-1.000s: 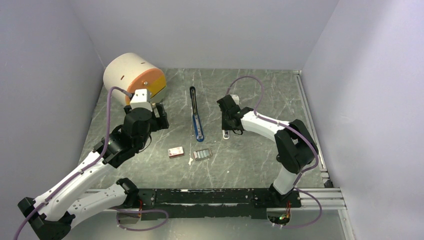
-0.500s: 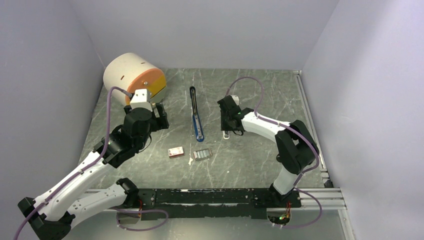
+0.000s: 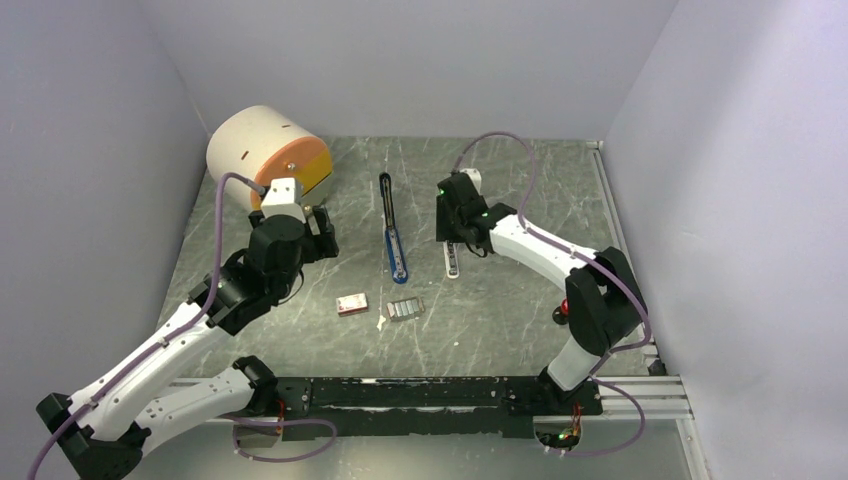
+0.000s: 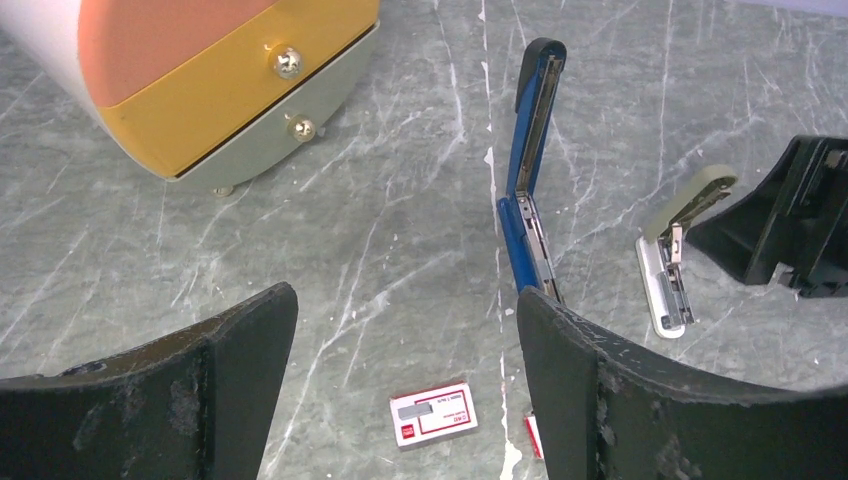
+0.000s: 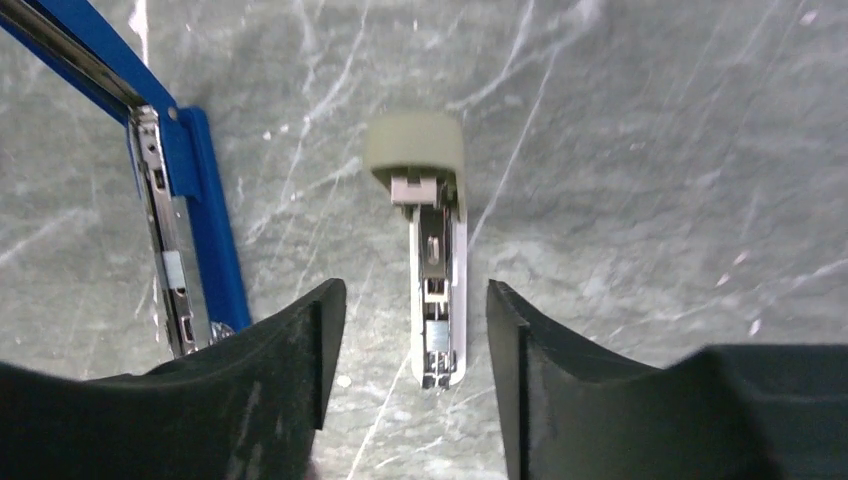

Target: Load the staples into the stapler

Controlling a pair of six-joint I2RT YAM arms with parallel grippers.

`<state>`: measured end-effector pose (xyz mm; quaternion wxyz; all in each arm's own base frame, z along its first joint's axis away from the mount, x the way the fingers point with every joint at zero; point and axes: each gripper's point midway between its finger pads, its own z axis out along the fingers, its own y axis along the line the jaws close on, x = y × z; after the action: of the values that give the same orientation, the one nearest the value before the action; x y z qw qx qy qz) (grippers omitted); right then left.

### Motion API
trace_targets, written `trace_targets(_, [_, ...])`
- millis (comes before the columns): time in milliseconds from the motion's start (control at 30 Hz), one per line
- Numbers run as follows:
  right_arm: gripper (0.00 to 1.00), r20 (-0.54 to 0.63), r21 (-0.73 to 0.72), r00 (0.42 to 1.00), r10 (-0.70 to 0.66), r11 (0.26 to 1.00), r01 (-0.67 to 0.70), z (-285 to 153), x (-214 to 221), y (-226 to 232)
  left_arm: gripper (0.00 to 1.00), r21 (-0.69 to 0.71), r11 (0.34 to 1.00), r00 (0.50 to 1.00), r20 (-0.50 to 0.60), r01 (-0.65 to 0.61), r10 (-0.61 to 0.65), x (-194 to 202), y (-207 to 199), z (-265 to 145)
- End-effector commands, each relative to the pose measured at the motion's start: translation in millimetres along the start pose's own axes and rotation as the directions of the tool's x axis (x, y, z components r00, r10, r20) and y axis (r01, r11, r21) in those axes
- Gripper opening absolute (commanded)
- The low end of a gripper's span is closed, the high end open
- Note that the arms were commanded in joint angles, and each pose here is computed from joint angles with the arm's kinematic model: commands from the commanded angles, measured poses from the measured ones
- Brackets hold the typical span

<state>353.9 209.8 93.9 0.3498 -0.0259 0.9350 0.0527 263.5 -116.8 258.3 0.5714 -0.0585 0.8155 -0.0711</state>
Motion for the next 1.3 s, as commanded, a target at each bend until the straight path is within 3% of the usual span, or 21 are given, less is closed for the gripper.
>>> trace_targets(0, [0.61,0.089,0.033,0.996,-0.014,0.999,0.011,-10,-40,-7,0.86,0.003,1.0,1.0,-0.005,0.013,-0.013,1,-2,2])
trace_targets(200, [0.68,0.053,0.045,0.996,-0.069,0.997,0.066,10,-49,-4,0.86,0.014,1.0,1.0,-0.009,0.012,-0.012,2,-4,2])
trace_targets(400, [0.66,0.068,0.035,0.994,-0.082,0.996,0.08,23,-57,0,0.86,0.024,1.0,1.0,-0.02,0.01,-0.01,4,-8,5])
trace_targets(667, [0.48,0.058,0.036,0.996,-0.068,0.997,0.066,35,-60,-3,0.87,0.042,0.999,0.999,-0.039,0.006,-0.004,8,-13,6])
trace_targets(900, [0.24,0.059,0.042,0.996,-0.063,0.997,0.06,35,-58,-6,0.89,0.129,0.992,0.997,-0.079,-0.001,0.012,15,-33,10])
trace_targets(1067, [0.21,0.077,0.049,0.996,-0.043,0.998,0.039,25,-59,-11,0.89,0.239,0.971,0.992,-0.121,0.005,0.025,21,-58,11])
trace_targets(1267, [0.2,0.095,0.038,0.995,-0.008,0.999,0.004,12,-54,-15,0.86,0.46,0.871,0.958,-0.283,0.173,-0.041,53,-124,14])
